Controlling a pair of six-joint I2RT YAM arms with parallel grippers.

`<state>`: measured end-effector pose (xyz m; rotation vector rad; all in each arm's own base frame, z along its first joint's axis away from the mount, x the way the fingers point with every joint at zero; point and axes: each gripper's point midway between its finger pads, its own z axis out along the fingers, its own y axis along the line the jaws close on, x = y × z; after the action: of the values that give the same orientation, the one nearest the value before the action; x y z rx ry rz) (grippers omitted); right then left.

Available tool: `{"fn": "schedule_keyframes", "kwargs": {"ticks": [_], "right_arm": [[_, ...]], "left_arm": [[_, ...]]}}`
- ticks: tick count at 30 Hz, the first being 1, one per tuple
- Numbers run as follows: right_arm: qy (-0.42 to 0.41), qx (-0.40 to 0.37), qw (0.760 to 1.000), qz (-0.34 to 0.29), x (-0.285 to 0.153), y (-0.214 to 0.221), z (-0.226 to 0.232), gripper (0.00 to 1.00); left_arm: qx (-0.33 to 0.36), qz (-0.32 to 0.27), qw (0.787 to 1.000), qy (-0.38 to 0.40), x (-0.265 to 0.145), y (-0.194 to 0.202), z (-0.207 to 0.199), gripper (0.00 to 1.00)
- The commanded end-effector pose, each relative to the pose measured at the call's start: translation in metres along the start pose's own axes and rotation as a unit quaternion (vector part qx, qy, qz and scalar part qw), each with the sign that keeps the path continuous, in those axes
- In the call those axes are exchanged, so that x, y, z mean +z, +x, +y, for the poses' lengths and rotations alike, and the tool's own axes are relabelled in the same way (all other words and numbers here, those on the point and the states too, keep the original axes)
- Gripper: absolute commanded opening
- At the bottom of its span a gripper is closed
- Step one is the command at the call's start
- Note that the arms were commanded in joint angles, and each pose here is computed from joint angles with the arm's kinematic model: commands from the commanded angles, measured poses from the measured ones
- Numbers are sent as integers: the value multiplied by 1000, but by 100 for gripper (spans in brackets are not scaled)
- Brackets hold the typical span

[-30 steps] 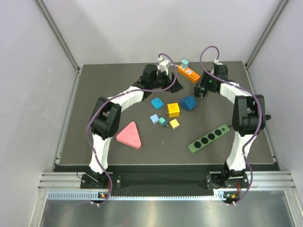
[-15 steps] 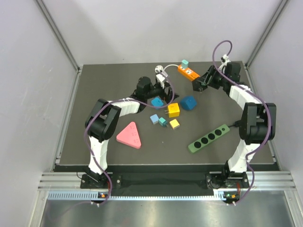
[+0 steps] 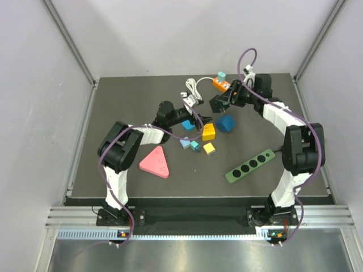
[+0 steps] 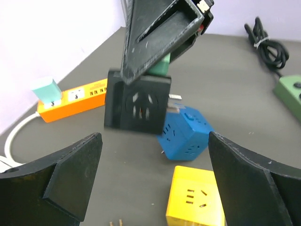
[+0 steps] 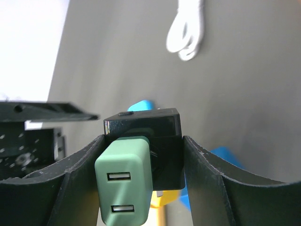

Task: Pull the plug off the socket

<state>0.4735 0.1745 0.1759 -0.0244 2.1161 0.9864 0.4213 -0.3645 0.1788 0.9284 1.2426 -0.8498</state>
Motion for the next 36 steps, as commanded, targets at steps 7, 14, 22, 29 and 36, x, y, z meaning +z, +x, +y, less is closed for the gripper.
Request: {"fn": "schedule_keyframes", "kwargs": {"ticks": [7, 14, 22, 29, 36], "right_arm": [[-63, -38, 997, 0, -7, -16, 51, 0], [-75, -40, 996, 17, -6, -6, 59, 0], [-94, -42, 994, 25, 0, -1, 72, 0], [-106, -45, 993, 31, 4, 4, 84, 0], [-122, -46, 991, 34, 2, 6, 92, 0]], "left_arm": [[141, -46, 989, 3, -10, -30, -3, 99], [155, -44, 987, -9, -9, -29, -1, 99], [136, -41, 990, -9, -1, -24, 0, 99], [134, -31, 990, -17, 1, -20, 6, 97], [133, -4, 991, -14, 4, -10, 8, 89]]}}
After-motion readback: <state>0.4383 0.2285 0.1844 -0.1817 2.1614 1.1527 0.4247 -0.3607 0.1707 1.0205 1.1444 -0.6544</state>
